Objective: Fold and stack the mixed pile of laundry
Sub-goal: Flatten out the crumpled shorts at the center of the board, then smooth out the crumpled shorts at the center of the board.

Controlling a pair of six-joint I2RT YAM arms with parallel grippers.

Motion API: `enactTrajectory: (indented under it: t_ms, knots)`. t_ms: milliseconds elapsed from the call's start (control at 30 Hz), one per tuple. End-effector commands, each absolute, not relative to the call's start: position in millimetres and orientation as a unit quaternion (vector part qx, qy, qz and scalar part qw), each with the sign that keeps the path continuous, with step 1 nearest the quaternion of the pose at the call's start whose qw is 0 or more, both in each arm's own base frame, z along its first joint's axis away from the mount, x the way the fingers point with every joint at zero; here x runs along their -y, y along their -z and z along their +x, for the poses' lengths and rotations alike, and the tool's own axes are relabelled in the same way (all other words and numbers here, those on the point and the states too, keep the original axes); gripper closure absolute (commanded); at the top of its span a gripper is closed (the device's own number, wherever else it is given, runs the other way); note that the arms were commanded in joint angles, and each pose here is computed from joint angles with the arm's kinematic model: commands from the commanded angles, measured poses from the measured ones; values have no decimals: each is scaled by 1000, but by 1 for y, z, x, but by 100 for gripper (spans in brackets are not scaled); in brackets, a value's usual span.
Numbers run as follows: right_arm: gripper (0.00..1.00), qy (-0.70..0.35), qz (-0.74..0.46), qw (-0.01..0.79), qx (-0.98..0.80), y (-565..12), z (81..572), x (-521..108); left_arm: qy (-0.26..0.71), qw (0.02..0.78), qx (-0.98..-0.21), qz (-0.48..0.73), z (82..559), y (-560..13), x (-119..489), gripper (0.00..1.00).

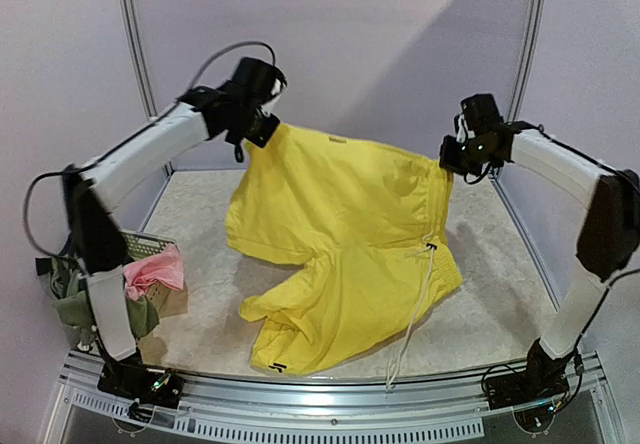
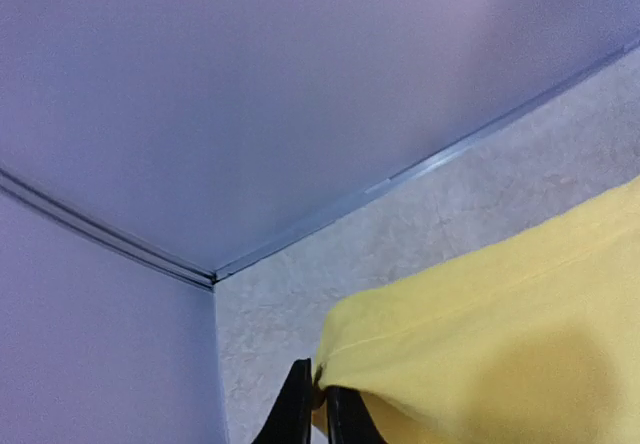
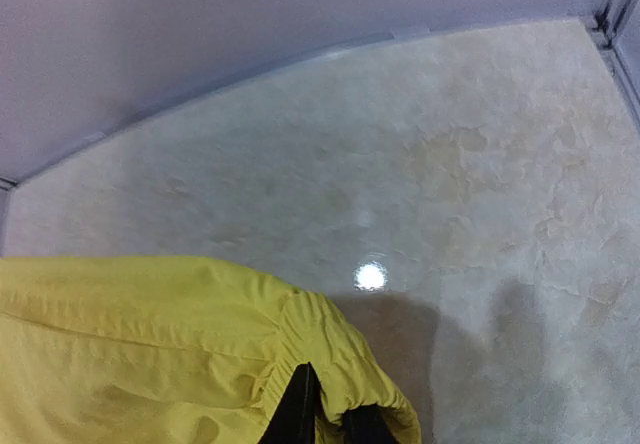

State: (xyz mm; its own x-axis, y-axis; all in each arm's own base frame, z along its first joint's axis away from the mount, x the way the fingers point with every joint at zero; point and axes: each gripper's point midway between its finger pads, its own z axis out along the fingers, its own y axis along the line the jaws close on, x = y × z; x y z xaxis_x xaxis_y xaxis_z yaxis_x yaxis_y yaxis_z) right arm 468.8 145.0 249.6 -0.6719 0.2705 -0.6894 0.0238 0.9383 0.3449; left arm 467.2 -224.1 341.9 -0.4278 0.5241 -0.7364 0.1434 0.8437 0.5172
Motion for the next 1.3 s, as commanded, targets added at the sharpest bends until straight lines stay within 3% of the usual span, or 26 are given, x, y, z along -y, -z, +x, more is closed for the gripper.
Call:
enactTrajectory:
  t_ms: [0, 67, 100, 133, 200, 233, 433, 633, 867, 1133, 1267]
  knots:
    - [75, -124, 144, 305, -933, -162, 500, -120, -195, 331, -901, 203, 524, -200, 206, 70]
    - [40, -123, 144, 291, -938, -143, 511, -122, -201, 317, -906, 196, 538, -181, 204, 43]
    - [29, -121, 146, 293, -937, -142, 516, -121, -202, 321, -905, 194, 542, -178, 204, 31]
    - [21, -109, 153, 302, -935, -145, 520, -115, -205, 321, -905, 191, 544, -174, 203, 11]
    - [8, -98, 159, 315, -930, -155, 527, -109, -203, 327, -905, 184, 546, -174, 200, 1]
    - [2, -92, 159, 321, -929, -161, 528, -106, -201, 329, -905, 181, 544, -177, 199, 1]
    - [1, -74, 154, 337, -926, -172, 525, -99, -183, 337, -911, 151, 513, -191, 187, 1]
    - [2, -83, 98, 332, -935, -156, 490, -121, -75, 302, -938, 152, 436, -165, 200, 14]
    - [3, -84, 51, 332, -938, -146, 429, -143, 19, 270, -935, 230, 331, -134, 245, 20]
    - [3, -69, 69, 334, -938, -137, 376, -131, 33, 246, -930, 272, 243, -126, 265, 26]
    - [3, -69, 78, 354, -929, -148, 369, -124, 34, 231, -932, 277, 226, -117, 264, 29]
